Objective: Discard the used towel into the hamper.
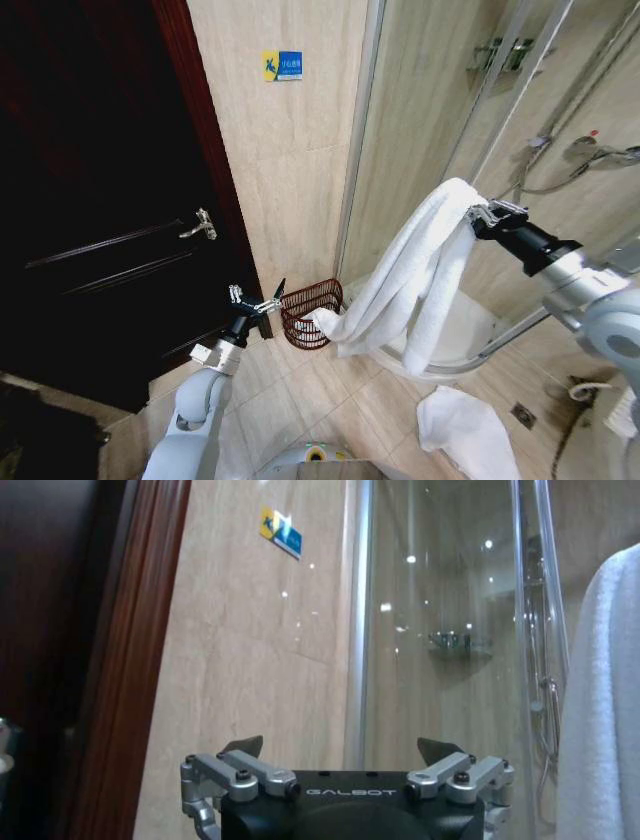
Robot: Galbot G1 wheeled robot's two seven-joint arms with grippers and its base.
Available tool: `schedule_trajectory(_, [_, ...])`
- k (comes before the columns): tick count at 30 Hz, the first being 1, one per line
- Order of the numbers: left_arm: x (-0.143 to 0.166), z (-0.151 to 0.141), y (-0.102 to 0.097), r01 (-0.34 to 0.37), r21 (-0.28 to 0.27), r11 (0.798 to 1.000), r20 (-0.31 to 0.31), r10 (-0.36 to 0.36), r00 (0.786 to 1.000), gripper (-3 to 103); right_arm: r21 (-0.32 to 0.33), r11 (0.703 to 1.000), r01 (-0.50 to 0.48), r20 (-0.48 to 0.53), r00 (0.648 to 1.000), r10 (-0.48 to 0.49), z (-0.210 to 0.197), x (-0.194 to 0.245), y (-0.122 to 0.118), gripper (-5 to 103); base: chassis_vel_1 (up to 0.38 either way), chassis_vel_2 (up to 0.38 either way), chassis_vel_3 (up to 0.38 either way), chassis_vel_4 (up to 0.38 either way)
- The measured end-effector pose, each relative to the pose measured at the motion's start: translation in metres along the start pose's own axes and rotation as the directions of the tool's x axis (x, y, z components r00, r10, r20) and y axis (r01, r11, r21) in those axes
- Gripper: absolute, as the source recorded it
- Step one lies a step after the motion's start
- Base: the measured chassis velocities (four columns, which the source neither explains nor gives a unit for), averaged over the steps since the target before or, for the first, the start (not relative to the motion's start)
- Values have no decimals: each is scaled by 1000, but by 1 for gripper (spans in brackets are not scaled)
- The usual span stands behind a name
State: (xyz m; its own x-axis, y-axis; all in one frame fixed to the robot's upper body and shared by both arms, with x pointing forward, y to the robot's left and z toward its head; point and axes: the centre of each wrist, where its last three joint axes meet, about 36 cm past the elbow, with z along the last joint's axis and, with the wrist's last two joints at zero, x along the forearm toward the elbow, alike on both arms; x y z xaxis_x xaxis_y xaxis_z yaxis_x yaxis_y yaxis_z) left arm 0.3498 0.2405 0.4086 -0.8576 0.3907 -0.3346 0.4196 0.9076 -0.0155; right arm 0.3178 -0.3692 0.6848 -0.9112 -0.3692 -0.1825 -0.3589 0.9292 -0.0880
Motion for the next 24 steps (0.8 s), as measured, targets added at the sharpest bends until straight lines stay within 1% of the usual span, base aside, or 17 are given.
schedule_trajectory(3, [0,0,-1,-1,9,1000,12,1,1000,100,-2,1000,3,-17,1000,-3,13,-7,-13,4,-34,10,-1,-39])
schedule_trajectory(4, [0,0,-1,-1,9,1000,12,1,1000,100,-2,1000,3,-17,1000,-3,13,-7,-13,4,0,0,0,0])
schedule_trajectory(6, [1,-1,0,1,7,1000,13,-1,1000,100,7,999,33,-29,999,-33,27,-14,-30,4,0,0,0,0])
schedule_trajectory(7, [1,-1,0,1,7,1000,13,-1,1000,100,7,999,33,-29,999,-33,27,-14,-30,4,0,0,0,0])
schedule_trajectory(9, [2,-2,1,4,3,1000,13,-4,1000,100,17,998,62,-35,998,-61,41,-19,-43,4,0,0,0,0])
schedule_trajectory(10, [2,-2,1,4,3,1000,13,-4,1000,100,17,998,62,-35,998,-61,41,-19,-43,4,0,0,0,0])
schedule_trajectory(12, [4,-2,3,12,-1,1000,10,-12,1000,100,22,995,97,-27,995,-96,62,-27,-56,4,0,0,0,0])
schedule_trajectory(14, [5,-3,4,14,-1,1000,9,-14,1000,100,21,994,105,-25,994,-104,67,-29,-58,4,0,0,0,0])
schedule_trajectory(15, [5,-3,4,22,-5,1000,9,-22,1000,100,3,990,139,0,990,-139,85,-50,-66,4,0,0,0,0])
schedule_trajectory(17, [4,-3,4,26,-9,1000,8,-26,1000,100,6,986,166,26,986,-167,92,-71,-70,4,0,0,0,0])
schedule_trajectory(18, [4,-3,4,26,-9,1000,8,-26,1000,100,6,986,166,26,986,-167,92,-71,-70,4,0,0,0,0])
schedule_trajectory(20, [3,-3,3,28,-12,1000,0,-28,1000,100,-2,984,178,42,983,-178,94,-88,-69,4,0,0,0,0])
schedule_trajectory(23, [-1,-2,0,26,-14,1000,-16,-26,1000,100,-13,987,162,73,984,-161,89,-114,-65,4,0,0,0,0])
schedule_trajectory(24, [-1,-2,0,26,-14,1000,-16,-26,1000,100,-13,987,162,73,984,-161,89,-114,-65,4,0,0,0,0])
